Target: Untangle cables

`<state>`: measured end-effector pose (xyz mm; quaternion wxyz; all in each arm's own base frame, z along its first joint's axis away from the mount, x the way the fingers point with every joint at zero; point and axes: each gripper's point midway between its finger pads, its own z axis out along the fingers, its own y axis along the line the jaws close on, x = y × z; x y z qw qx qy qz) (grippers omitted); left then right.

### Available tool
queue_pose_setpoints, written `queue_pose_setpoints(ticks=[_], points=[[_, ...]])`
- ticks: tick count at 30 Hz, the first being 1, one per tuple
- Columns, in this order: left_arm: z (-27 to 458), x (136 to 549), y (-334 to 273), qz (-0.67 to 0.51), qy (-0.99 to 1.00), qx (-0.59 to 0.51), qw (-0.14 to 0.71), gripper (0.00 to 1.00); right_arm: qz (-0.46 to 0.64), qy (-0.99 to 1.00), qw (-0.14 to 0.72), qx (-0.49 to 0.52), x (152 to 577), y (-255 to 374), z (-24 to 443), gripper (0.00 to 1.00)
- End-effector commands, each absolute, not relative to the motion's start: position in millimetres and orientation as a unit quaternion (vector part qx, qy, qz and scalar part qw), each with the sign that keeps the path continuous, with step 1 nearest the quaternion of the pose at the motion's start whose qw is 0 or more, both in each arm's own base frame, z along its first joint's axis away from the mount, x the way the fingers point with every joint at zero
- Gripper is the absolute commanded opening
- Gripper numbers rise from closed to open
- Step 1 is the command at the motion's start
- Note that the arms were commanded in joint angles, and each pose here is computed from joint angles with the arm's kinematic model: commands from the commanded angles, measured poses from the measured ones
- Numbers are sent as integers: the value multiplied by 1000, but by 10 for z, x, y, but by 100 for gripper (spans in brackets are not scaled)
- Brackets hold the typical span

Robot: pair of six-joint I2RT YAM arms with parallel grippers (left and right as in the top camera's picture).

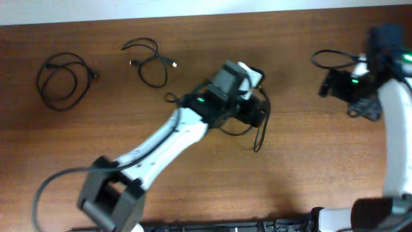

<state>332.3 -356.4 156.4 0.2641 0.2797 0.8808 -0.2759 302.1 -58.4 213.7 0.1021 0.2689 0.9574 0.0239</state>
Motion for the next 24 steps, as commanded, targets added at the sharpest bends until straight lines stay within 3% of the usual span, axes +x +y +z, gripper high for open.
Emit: queue_pose_setpoints(ticks=[1,3,5,8,10,12,14,15,19,24], points=[[888,3308,-3777,-195,905,276,257,99,24,943,137,301,2782,-736,2445,99],[474,3290,-3810,-164,919,267,239,99,24,944,141,299,2711,-712,2497,99],[119,3194,-3834,-150,926,277,210,90,24,944,139,299,2690,-706,2500,99],[-88,3167,-3796,-130,930,280,198,84,24,944,135,299,2680,-703,2477,99],[-112,3190,-3786,-124,931,278,202,71,24,944,134,299,2678,-702,2475,99],[-108,3203,-3784,-122,931,277,205,40,24,944,134,299,2678,-702,2475,99],[-109,3200,-3785,-122,931,277,205,17,24,944,134,299,2678,-702,2475,99],[-110,3198,-3783,-122,931,277,204,0,24,944,134,299,2678,-702,2475,99],[70,3294,-3657,-99,933,266,222,0,23,946,124,300,2649,-695,2426,99],[957,3511,-3038,-10,931,214,294,0,23,946,119,300,2637,-691,2393,99]])
